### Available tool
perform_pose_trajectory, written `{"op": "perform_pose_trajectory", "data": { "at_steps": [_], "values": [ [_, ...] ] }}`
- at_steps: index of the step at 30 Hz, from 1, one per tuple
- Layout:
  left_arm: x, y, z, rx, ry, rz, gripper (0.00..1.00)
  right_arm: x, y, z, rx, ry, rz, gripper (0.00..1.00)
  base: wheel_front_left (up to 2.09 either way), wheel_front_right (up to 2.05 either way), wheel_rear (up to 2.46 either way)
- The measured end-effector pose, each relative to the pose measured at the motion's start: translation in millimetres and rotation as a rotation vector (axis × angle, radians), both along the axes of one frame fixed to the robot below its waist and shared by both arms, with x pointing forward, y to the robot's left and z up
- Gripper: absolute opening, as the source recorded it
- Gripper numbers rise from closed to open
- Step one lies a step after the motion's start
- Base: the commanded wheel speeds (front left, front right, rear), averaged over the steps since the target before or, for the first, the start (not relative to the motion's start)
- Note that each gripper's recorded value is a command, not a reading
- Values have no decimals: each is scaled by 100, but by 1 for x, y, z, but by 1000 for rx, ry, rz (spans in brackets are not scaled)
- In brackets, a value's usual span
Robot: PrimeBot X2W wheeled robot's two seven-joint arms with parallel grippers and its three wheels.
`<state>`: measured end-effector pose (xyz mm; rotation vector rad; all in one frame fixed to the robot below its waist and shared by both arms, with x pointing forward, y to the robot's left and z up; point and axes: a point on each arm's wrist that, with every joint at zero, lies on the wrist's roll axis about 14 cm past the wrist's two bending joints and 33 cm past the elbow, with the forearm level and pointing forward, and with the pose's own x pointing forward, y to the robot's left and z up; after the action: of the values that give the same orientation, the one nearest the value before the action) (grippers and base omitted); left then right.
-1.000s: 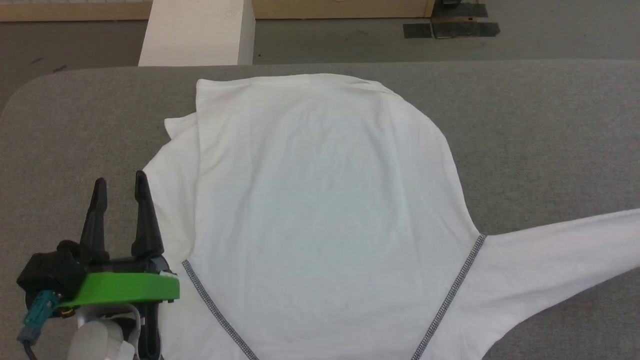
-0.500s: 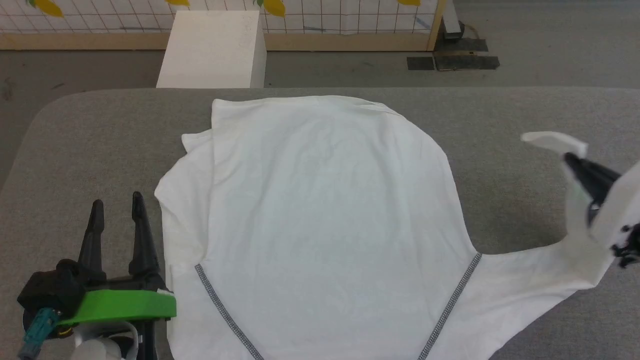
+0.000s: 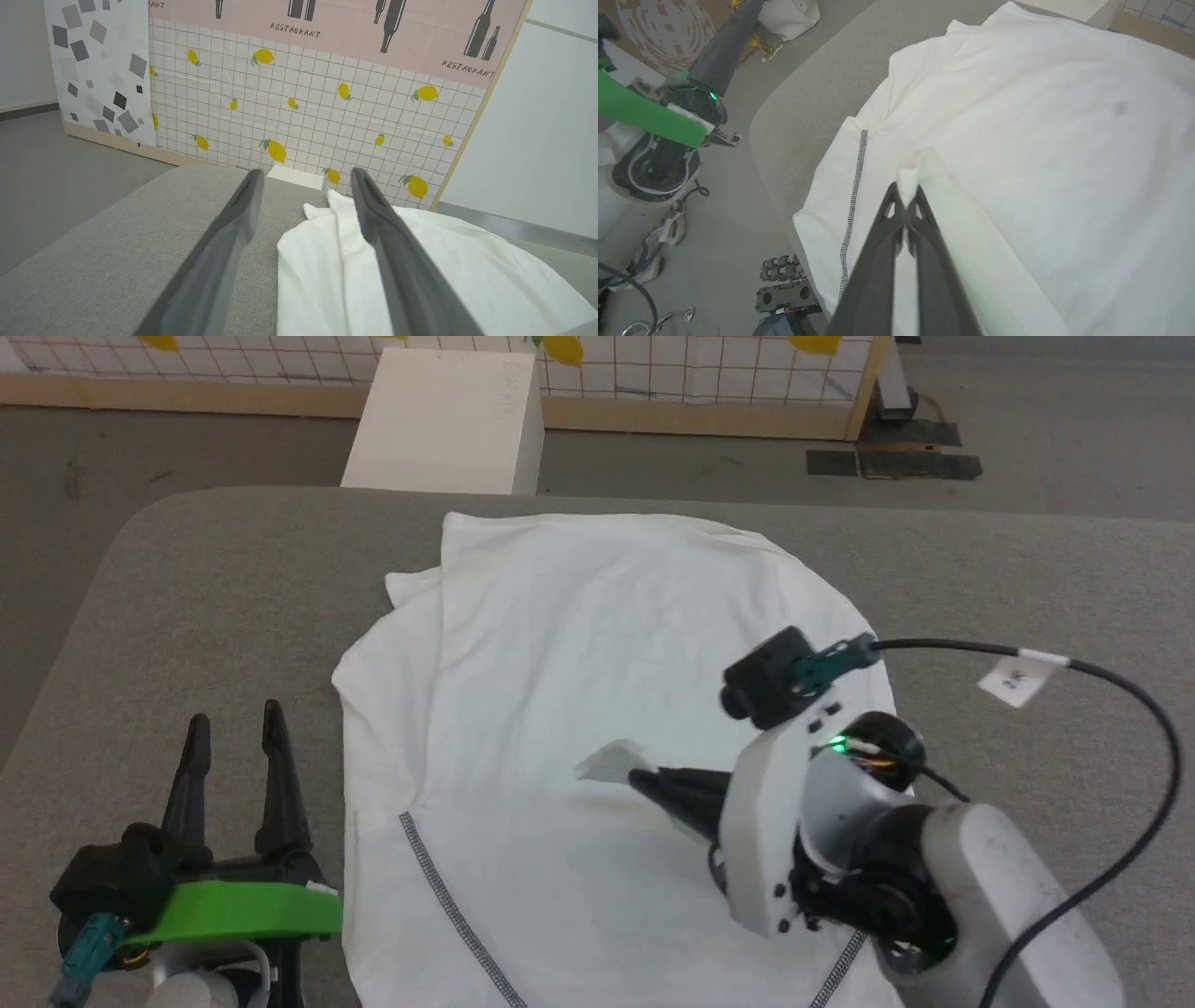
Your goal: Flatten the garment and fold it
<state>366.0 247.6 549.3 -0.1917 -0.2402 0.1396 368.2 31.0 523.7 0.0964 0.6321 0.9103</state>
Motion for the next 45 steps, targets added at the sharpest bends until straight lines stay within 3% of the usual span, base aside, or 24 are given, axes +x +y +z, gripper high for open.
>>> {"op": "perform_pose_trajectory", "data": {
  "at_steps": [11, 12, 13, 18, 21, 26, 30, 35, 39, 45],
  "values": [
    [-4, 11, -17, -3, 54, 36, 100, -20, 69, -50, 12, 114, 168, 3, 0, 0, 0],
    [-4, 11, -18, -3, 59, 38, 100, -23, 72, -53, 12, 127, 182, 71, 0, 0, 0],
    [-3, 12, -19, -3, 62, 39, 100, -24, 74, -55, 15, 135, 189, 100, 0, 0, 0],
    [0, 12, -23, -8, 73, 38, 100, -15, 77, -47, 87, 151, 162, 100, 0, 0, 0],
    [2, 8, -24, -10, 72, 27, 100, 10, 64, -24, 198, 130, 64, 100, 0, 0, 0],
    [8, 3, -22, -14, 63, 9, 100, 73, 2, 29, 375, -74, -223, 100, 0, 0, 0],
    [13, -4, -21, -18, 59, -13, 100, 108, -80, 58, 463, -261, -515, 100, 0, 0, 0],
    [21, -15, -27, -26, 73, -47, 100, 110, -175, 52, 449, -363, -816, 100, 0, 0, 0],
    [34, -24, -39, -45, 116, -81, 100, 98, -232, 36, 404, -388, -987, 100, 0, 0, 0],
    [93, -30, -37, -84, 226, -171, 100, 91, -266, 15, 357, -369, -1090, 100, 0, 0, 0]
  ]
}}
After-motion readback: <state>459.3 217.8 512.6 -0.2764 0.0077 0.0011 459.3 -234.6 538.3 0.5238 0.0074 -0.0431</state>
